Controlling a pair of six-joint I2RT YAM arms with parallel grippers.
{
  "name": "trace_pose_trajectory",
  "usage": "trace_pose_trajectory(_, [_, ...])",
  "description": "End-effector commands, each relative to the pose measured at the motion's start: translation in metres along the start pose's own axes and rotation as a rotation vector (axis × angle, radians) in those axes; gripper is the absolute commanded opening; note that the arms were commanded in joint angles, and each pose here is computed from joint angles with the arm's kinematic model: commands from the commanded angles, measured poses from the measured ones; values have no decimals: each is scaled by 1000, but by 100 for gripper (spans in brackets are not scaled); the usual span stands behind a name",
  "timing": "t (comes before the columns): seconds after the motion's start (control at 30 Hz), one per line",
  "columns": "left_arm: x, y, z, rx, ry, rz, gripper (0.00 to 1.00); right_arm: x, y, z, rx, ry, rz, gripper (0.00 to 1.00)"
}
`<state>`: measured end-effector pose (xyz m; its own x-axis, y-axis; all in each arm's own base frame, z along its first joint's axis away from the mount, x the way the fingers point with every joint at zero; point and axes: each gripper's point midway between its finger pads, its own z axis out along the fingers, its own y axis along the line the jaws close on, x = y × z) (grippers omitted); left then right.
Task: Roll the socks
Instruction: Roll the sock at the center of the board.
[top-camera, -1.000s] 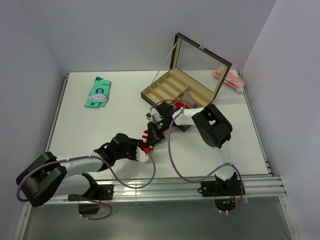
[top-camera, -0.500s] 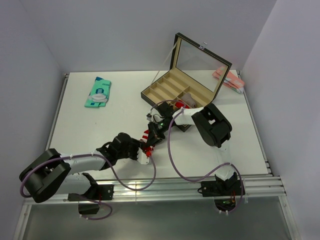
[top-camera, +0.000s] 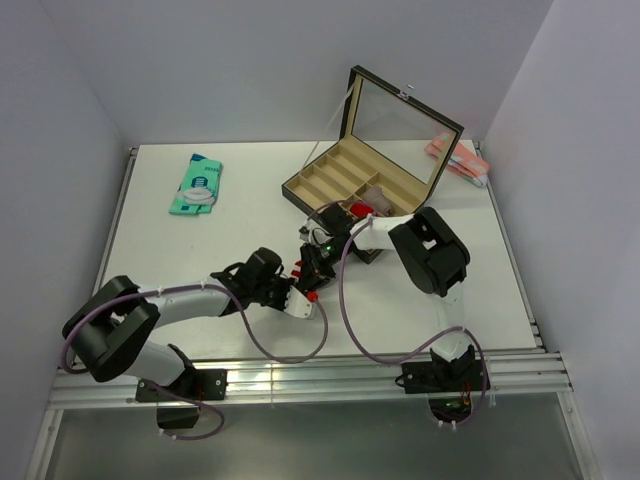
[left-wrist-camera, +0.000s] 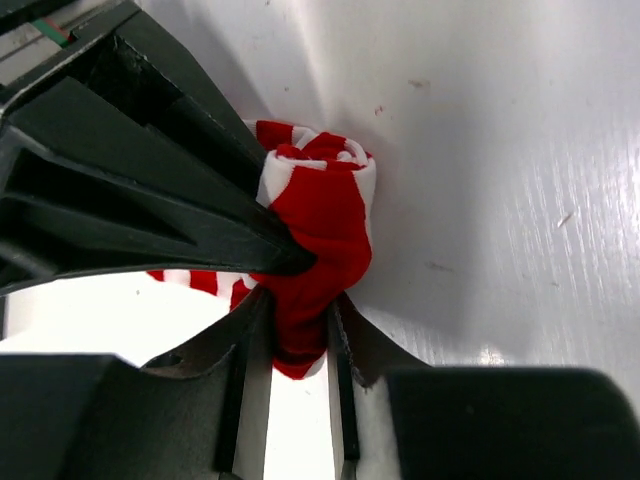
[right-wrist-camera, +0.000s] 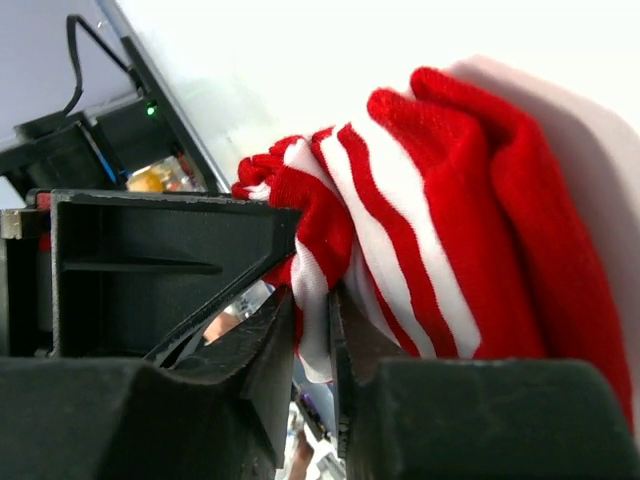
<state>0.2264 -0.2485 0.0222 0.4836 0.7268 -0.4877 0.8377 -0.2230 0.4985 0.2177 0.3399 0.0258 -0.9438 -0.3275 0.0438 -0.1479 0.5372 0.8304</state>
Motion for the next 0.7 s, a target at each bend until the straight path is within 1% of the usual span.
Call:
trace_pose_trajectory(0.0, [5, -51, 1, 242, 34, -123, 11, -1, -42, 0, 212, -85, -11, 25])
trace_pose_trajectory(0.03, [3, -50, 1, 249, 33, -131, 9, -3, -41, -2, 222, -98, -17, 27])
trace_pose_trajectory(0.07, [5, -52, 0, 256, 43, -143, 4, -3, -47, -5, 260, -121, -17, 29])
trace_pose_trajectory(0.1, [6, -53, -1, 259, 56, -160, 1, -6, -42, -11, 274, -152, -29, 30])
trace_pose_trajectory(0.13, [8, -51, -1, 258, 75, -170, 1, -9, -39, -15, 282, -178, -37, 34])
trace_pose_trajectory(0.17, [13, -58, -5, 286, 105, -188, 0, -9, -44, -19, 319, -207, -35, 36])
trace_pose_trajectory(0.23, [19, -66, -10, 307, 143, -215, 0, -15, -36, -31, 344, -272, -53, 40])
trace_pose_trajectory(0.33, [24, -71, -22, 294, 168, -243, 0, -16, -33, -45, 385, -352, -62, 42])
trace_pose_trajectory(0.37, [28, -75, -26, 293, 185, -249, 0, -15, -34, -48, 393, -363, -60, 42])
trace_pose_trajectory(0.4, [30, -81, -32, 305, 205, -274, 0, -18, -31, -56, 414, -402, -69, 42])
trace_pose_trajectory(0.47, [28, -73, -40, 264, 206, -283, 0, -14, -34, -62, 435, -429, -57, 42])
trace_pose_trajectory(0.5, [31, -79, -49, 300, 216, -297, 0, -15, -28, -69, 431, -461, -67, 42])
trace_pose_trajectory(0.53, [26, -72, -55, 290, 204, -303, 0, -16, -25, -71, 426, -483, -74, 43])
trace_pose_trajectory(0.57, [25, -74, -58, 307, 206, -310, 0, -13, -26, -74, 429, -494, -68, 44])
trace_pose_trajectory(0.6, [22, -76, -61, 330, 199, -312, 0, -14, -20, -80, 423, -519, -81, 44])
trace_pose_trajectory(0.67, [18, -82, -67, 400, 203, -333, 0, -14, -22, -88, 449, -560, -73, 44])
